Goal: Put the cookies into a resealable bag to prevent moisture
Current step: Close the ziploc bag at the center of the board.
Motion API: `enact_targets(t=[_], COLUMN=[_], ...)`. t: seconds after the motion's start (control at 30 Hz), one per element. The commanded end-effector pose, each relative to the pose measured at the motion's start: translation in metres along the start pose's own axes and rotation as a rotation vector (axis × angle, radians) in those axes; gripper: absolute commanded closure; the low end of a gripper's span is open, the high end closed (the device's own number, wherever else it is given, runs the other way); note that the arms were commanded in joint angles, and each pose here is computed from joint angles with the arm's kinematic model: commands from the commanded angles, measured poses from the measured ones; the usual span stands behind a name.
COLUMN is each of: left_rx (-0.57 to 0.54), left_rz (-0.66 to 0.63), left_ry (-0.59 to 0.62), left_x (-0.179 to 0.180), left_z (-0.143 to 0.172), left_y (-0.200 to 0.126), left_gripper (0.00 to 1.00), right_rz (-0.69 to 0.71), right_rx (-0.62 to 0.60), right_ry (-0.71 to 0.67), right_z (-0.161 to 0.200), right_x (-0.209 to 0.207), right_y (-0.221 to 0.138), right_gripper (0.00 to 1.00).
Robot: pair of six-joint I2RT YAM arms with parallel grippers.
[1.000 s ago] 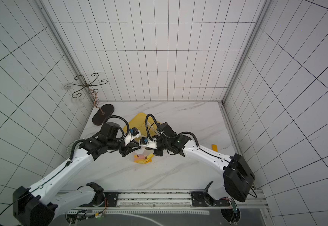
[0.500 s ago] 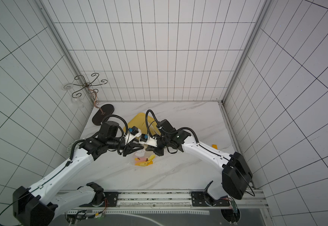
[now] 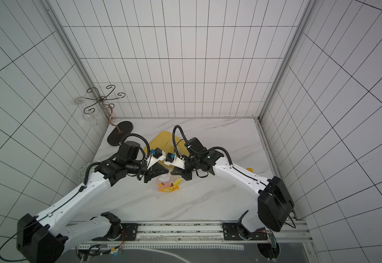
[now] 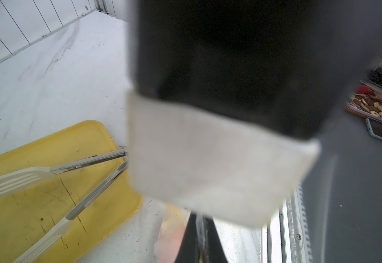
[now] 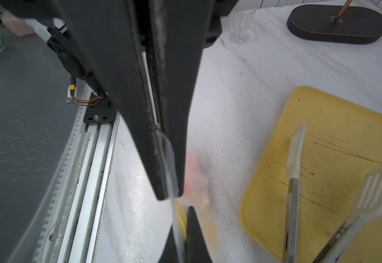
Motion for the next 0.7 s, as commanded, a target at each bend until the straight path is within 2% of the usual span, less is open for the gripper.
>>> enact_targets(t=[0.0, 0.07, 0.13, 0.2, 0.27, 0.37, 0.4, 0.47, 0.57, 0.67], left_rx=[-0.016, -0.006, 0.012, 0.004, -0.005, -0.014, -0.021, -0.039, -0.042, -0.047], left_rz=[0.009, 0.018, 0.016, 0.007, -0.003, -0.006, -0.006, -0.006, -0.001, 0.006], left_ry=[0.02, 0.013, 0.014, 0.009, 0.009, 0.004, 0.001, 0.0, -0.001, -0.005], left_x=[0.002, 0.0, -0.001, -0.001, 0.0, 0.002, 0.003, 0.003, 0.003, 0.001], left_z=[-0.008, -0.006, -0.002, -0.004, -0.007, -0.008, -0.01, -0.015, -0.015, -0.015], left_y=[0.0, 0.0, -0.002, -0.005, -0.007, -0.008, -0.008, -0.01, -0.01, -0.011], left_gripper=[1.0, 1.0, 1.0, 1.0, 1.0, 1.0, 1.0, 1.0, 1.0, 1.0], right_rz=[-0.019, 0.004, 0.047, 0.086, 0.103, 0.088, 0.084, 0.083, 0.1, 0.104], right_rx=[-0.055, -0.054, -0.058, -0.081, -0.078, -0.071, -0.06, -0.033, -0.012, 0.006], right_ry=[-0.028, -0.032, -0.044, -0.059, -0.055, -0.047, -0.045, -0.048, -0.062, -0.071], right_z=[-0.028, -0.027, -0.022, -0.016, -0.005, 0.0, 0.003, 0.01, 0.017, 0.021], right_x=[0.004, 0.002, -0.002, -0.006, -0.006, -0.005, -0.005, -0.007, -0.01, -0.013], right_y=[-0.013, -0.015, -0.016, -0.017, -0.016, -0.014, -0.012, -0.009, -0.007, -0.003], right_gripper=[1.0, 0.96, 0.81, 0.75, 0.75, 0.95, 0.97, 0.95, 0.83, 0.8])
Point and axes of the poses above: each gripper's point midway between its finger pads, its own y axis out along the fingers, its own x axis along the line the jaws close on, z = x × y, the point moved 3 cm from there along -y, back along the fingers, and after that the axes turned 13 degrees about y, right-handed, at the moved point
